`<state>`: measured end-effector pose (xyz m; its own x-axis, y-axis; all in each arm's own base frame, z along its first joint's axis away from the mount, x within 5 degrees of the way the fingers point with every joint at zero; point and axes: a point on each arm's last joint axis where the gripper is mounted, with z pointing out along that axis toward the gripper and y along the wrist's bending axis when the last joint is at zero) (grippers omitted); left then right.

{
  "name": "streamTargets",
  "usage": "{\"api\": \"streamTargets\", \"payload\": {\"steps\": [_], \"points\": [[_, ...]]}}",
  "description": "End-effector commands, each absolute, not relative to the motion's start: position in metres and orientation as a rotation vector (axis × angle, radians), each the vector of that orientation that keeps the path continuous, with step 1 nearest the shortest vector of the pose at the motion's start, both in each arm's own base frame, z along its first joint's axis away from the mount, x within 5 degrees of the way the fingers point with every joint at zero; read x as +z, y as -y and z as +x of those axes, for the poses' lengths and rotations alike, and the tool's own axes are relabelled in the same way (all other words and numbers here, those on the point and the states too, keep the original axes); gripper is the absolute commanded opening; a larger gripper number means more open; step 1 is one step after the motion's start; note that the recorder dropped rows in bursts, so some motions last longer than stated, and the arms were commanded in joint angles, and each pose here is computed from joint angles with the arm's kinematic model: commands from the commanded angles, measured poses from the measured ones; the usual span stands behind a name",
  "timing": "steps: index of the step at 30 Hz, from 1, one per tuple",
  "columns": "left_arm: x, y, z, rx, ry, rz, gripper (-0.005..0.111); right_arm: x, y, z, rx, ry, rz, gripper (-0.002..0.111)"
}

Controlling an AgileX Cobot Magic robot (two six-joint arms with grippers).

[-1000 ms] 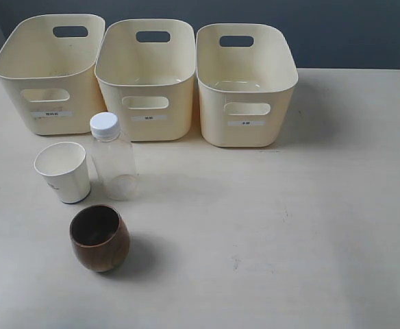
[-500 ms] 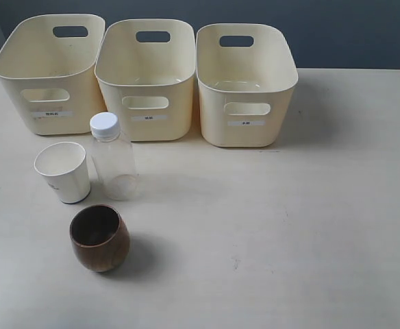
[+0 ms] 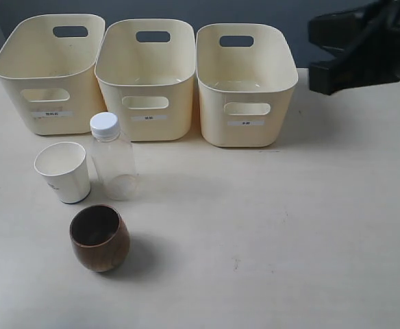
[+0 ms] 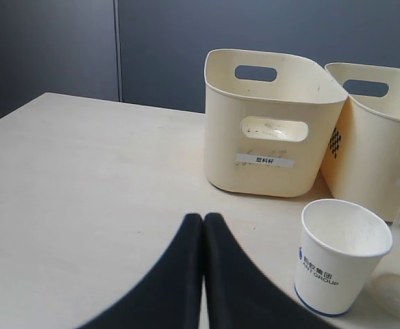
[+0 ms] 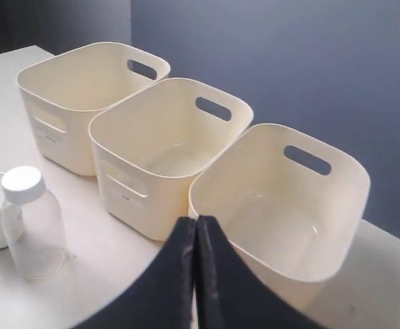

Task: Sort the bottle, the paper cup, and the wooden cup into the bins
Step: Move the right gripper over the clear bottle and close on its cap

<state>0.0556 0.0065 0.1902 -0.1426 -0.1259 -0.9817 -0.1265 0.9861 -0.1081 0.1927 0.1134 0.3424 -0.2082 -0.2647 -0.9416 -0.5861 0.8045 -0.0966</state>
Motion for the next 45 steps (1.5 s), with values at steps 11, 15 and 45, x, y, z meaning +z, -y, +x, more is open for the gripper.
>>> {"api": "streamTargets", "payload": {"steps": [11,15,45], "points": [[0.192,-0.006,0.055,-0.001,-1.704,-0.185,0.000,0.300,-0.242,0.269,0.387,-1.808,-0.895,0.004],[0.192,-0.006,0.055,-0.001,-1.704,-0.185,0.000,0.284,-0.272,0.283,0.402,-1.822,-0.939,0.033],[0.192,-0.006,0.055,-0.001,-1.704,-0.185,0.000,0.233,-0.337,0.290,0.534,-1.966,-1.045,0.071]]}}
